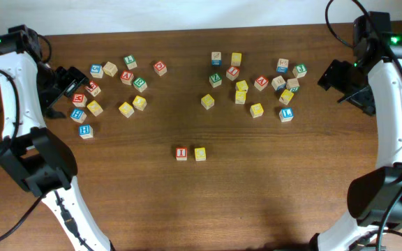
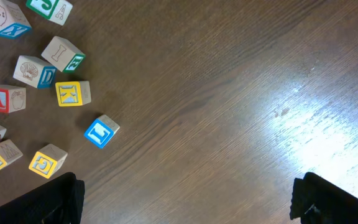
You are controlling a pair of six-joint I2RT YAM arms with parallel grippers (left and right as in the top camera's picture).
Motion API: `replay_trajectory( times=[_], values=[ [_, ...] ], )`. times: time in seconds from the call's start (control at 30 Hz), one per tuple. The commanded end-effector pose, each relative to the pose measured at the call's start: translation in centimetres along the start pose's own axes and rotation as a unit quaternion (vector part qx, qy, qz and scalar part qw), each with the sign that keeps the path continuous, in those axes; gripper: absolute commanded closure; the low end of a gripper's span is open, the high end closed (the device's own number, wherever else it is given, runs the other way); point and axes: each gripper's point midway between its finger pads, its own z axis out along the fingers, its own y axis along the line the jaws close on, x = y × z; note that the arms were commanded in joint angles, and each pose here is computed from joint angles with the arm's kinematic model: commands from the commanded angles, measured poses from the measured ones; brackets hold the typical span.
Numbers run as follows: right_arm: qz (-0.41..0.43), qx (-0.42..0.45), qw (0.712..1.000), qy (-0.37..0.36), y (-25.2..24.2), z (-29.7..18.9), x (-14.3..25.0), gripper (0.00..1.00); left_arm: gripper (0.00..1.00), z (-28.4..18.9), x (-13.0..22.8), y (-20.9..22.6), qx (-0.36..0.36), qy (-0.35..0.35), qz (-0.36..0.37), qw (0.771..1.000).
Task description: Spell out ICRA
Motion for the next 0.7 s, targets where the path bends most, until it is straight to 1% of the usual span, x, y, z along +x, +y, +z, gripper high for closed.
replay_trajectory(
  times=[0.0,0.03,0.07,0.1,0.17,0.2,0.23,0.27,0.3,0.33,0.37,0.4,0.43,0.47,0.5,0.53,0.57,0.6,0.67],
  values=[
    [0.004,0.004,1.0,-0.009,-0.4,-0.5,-0.3,0.02,0.02,0.4,3.0,-6.1,0.08,0.018,0.213,0.974],
    [0.004,0.004,1.0,-0.009,-0.4,-0.5,-0.3,0.02,0.02,0.8,4.0,-7.6,0.078,0.014,0.265,0.961],
    [0.004,0.004,1.0,-0.009,-0.4,-0.5,-0.3,0.02,0.07,1.4,4.3,-9.0,0.068,-0.001,0.297,0.952],
    [0.004,0.004,1.0,-0.009,-0.4,-0.5,-0.3,0.02,0.01,2.0,4.2,-10.6,0.044,-0.034,0.327,0.944],
    [0.004,0.004,1.0,-0.009,-0.4,-0.5,-0.3,0.02,0.01,2.4,3.8,-12.7,0.014,-0.082,0.359,0.93],
    [0.004,0.004,1.0,-0.009,-0.4,-0.5,-0.3,0.02,0.01,2.6,4.4,-14.0,0.019,-0.089,0.373,0.923],
    [0.004,0.004,1.0,-0.009,-0.4,-0.5,-0.3,0.02,0.01,2.9,4.7,-15.1,0.023,-0.097,0.398,0.912],
    [0.004,0.004,1.0,-0.009,-0.4,-0.5,-0.3,0.02,0.0,3.2,5.1,-16.4,0.025,-0.109,0.451,0.886],
    [0.004,0.004,1.0,-0.009,-0.4,-0.5,-0.3,0.02,0.03,3.7,5.5,-17.2,0.023,-0.112,0.494,0.862],
    [0.004,0.004,1.0,-0.009,-0.4,-0.5,-0.3,0.02,0.22,4.7,5.4,-17.5,0.0,-0.118,0.521,0.845],
    [0.004,0.004,1.0,-0.009,-0.4,-0.5,-0.3,0.02,0.32,5.3,4.9,-17.4,-0.026,-0.126,0.522,0.843],
    [0.004,0.004,1.0,-0.009,-0.4,-0.5,-0.3,0.02,0.31,6.4,4.0,-17.2,-0.051,-0.134,0.521,0.842],
    [0.004,0.004,1.0,-0.009,-0.4,-0.5,-0.3,0.02,0.31,7.2,3.6,-17.2,-0.055,-0.135,0.521,0.841],
    [0.004,0.004,1.0,-0.009,-0.4,-0.5,-0.3,0.02,0.31,8.0,3.2,-17.3,-0.056,-0.135,0.531,0.834],
    [0.004,0.004,1.0,-0.009,-0.4,-0.5,-0.3,0.02,0.31,8.6,3.1,-17.4,-0.059,-0.133,0.544,0.826],
    [0.004,0.004,1.0,-0.009,-0.4,-0.5,-0.3,0.02,0.28,9.4,2.8,-17.4,-0.063,-0.13,0.562,0.814],
    [0.004,0.004,1.0,-0.009,-0.4,-0.5,-0.3,0.02,0.22,10.6,2.7,-17.2,-0.069,-0.121,0.587,0.797],
    [0.004,0.004,1.0,-0.009,-0.4,-0.5,-0.3,0.02,0.2,10.9,2.5,-17.1,-0.072,-0.119,0.596,0.791],
    [0.004,0.004,1.0,-0.009,-0.4,-0.5,-0.3,0.02,0.2,10.9,2.2,-17.3,-0.072,-0.127,0.595,0.79]
  ],
)
